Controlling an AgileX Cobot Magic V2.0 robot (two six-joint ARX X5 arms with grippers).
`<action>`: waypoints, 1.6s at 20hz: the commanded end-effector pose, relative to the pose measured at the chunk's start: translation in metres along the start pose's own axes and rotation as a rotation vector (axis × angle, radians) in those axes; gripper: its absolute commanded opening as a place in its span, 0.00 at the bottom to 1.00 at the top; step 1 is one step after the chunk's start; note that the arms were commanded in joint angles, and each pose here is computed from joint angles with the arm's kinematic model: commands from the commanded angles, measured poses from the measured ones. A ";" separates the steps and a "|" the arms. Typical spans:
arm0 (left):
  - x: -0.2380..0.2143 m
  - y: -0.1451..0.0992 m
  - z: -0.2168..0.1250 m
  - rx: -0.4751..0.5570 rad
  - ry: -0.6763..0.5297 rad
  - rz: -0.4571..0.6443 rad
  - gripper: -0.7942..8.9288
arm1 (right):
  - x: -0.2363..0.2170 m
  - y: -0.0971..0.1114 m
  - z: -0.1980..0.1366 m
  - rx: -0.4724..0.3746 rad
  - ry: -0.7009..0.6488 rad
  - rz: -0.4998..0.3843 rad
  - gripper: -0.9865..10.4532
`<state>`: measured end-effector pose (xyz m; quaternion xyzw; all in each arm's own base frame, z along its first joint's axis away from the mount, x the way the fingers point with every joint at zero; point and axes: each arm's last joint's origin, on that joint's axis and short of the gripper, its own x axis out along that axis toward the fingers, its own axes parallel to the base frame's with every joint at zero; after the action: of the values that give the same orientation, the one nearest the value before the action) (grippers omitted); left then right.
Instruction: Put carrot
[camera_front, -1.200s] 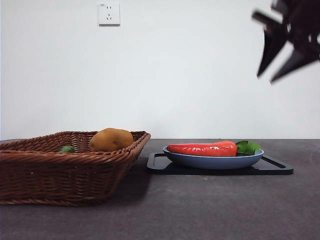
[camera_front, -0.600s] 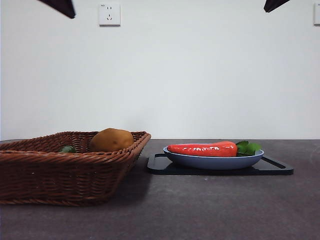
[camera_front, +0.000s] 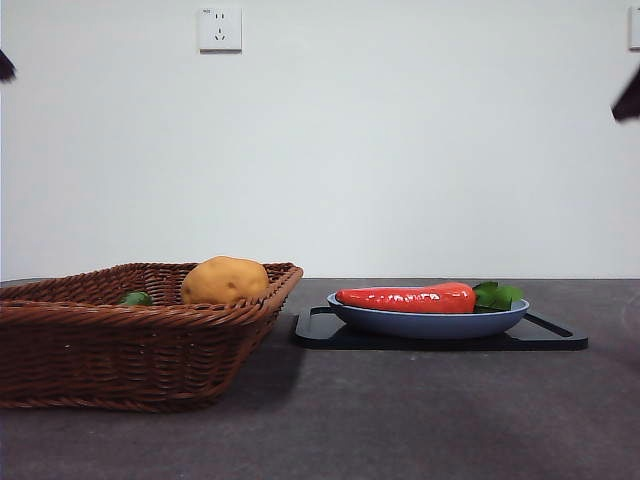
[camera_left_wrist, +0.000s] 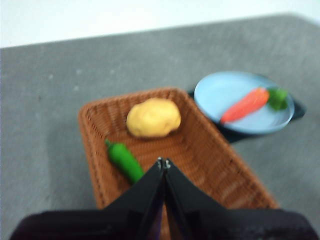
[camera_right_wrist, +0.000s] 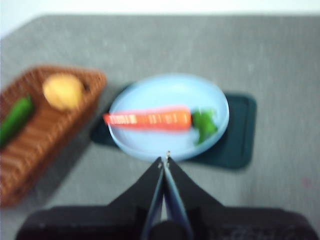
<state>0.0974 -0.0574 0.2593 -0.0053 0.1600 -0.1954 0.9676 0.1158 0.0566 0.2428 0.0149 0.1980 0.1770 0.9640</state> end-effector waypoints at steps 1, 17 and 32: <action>-0.004 0.000 0.004 -0.039 -0.031 -0.006 0.09 | -0.001 0.001 0.004 0.047 -0.029 0.004 0.09; -0.038 0.013 0.002 0.036 -0.201 0.062 0.09 | 0.000 0.001 0.004 0.045 -0.022 0.006 0.09; 0.005 0.057 -0.093 -0.023 -0.235 0.368 0.09 | 0.000 0.001 0.004 0.045 -0.023 0.006 0.09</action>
<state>0.0946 -0.0018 0.1638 -0.0091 0.0559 -0.0105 0.9983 0.1171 0.0572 0.2428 0.0330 0.1981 0.1738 0.9641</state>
